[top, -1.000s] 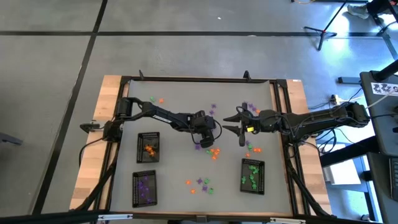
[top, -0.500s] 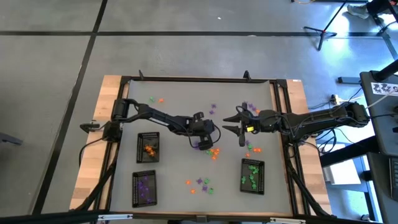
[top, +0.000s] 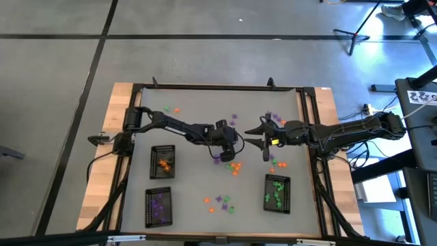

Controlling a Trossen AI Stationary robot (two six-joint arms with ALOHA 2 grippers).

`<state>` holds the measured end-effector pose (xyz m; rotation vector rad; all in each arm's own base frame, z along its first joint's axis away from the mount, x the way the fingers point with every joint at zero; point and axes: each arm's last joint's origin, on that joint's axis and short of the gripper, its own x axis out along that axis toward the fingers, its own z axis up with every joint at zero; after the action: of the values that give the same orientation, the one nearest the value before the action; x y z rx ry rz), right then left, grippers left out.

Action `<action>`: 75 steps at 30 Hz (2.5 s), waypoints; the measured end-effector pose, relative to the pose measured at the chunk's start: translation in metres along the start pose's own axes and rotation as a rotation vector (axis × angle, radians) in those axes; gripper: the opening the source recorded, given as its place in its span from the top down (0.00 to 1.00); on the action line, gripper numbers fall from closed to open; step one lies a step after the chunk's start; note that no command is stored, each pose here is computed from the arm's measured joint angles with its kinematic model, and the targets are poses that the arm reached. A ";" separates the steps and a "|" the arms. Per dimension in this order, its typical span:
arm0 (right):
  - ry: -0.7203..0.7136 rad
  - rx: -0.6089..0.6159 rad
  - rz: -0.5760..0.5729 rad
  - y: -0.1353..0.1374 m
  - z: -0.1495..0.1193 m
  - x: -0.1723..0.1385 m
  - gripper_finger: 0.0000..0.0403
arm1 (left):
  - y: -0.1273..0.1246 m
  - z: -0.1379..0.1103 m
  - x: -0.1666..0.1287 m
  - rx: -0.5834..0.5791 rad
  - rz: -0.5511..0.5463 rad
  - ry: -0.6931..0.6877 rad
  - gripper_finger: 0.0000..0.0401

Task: Sort Halloween decoration
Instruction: Put the purple spider toy into the bottom left black basket

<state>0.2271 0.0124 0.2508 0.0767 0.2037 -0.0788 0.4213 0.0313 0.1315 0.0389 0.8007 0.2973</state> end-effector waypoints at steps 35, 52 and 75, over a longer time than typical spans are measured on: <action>0.006 0.001 0.001 0.000 -0.001 0.000 0.66 | 0.006 -0.015 0.022 -0.038 0.001 0.049 1.00; 0.020 0.006 0.001 0.000 -0.002 0.000 0.66 | -0.043 0.012 -0.065 0.121 0.112 0.031 1.00; 0.009 0.046 0.024 0.001 -0.001 0.000 0.66 | -0.161 -0.082 -0.302 -0.223 -0.192 0.393 1.00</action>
<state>0.2271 0.0132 0.2502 0.1258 0.2097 -0.0588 0.2043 -0.2124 0.2620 -0.3129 1.1476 0.2123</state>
